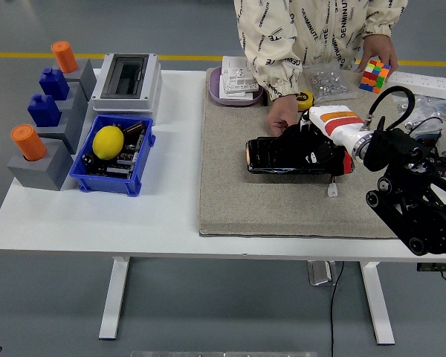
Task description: Pick the rag up,wipe the panel,place it on the desk
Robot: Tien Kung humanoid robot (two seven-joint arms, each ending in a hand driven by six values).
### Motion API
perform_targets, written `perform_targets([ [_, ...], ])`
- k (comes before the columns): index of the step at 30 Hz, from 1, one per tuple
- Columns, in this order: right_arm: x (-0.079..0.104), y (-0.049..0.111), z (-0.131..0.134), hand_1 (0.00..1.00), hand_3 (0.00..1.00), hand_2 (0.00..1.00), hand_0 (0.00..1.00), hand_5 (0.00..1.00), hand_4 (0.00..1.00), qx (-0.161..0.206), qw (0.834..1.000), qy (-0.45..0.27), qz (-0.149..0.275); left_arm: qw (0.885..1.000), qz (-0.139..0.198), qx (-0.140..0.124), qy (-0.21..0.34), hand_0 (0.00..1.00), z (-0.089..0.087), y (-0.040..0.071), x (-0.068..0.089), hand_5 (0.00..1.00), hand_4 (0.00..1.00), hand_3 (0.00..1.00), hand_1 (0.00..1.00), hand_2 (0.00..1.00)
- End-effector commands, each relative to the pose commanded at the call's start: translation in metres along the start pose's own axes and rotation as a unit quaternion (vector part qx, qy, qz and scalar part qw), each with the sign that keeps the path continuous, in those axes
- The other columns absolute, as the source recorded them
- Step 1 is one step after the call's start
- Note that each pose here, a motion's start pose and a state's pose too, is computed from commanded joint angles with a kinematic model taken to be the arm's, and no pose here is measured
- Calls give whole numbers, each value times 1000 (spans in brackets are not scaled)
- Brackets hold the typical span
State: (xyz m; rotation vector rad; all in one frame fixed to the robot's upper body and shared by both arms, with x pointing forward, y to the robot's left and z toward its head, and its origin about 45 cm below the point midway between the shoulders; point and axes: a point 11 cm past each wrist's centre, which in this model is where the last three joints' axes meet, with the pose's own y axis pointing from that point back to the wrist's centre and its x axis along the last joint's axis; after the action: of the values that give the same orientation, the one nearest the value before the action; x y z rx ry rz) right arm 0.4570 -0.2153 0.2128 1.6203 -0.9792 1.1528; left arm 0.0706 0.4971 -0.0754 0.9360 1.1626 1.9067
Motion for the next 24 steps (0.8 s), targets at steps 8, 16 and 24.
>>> perform_targets([
  [8, 4, 12, 44, 361, 396, 407, 247, 24, 953, -46, 999, 4, 3, 1000, -2, -3, 3, 726, 2, 0, -2, 584, 696, 628, 717, 766],
  [16, 7, 22, 70, 361, 396, 408, 245, 30, 956, -73, 997, 5, 6, 1000, -5, -5, 5, 726, 4, 0, -5, 583, 696, 629, 717, 766],
  [24, 10, 21, 69, 362, 397, 408, 246, 32, 957, -71, 997, 4, 9, 1000, -5, -6, 6, 725, 5, 0, -5, 585, 697, 629, 717, 767],
])
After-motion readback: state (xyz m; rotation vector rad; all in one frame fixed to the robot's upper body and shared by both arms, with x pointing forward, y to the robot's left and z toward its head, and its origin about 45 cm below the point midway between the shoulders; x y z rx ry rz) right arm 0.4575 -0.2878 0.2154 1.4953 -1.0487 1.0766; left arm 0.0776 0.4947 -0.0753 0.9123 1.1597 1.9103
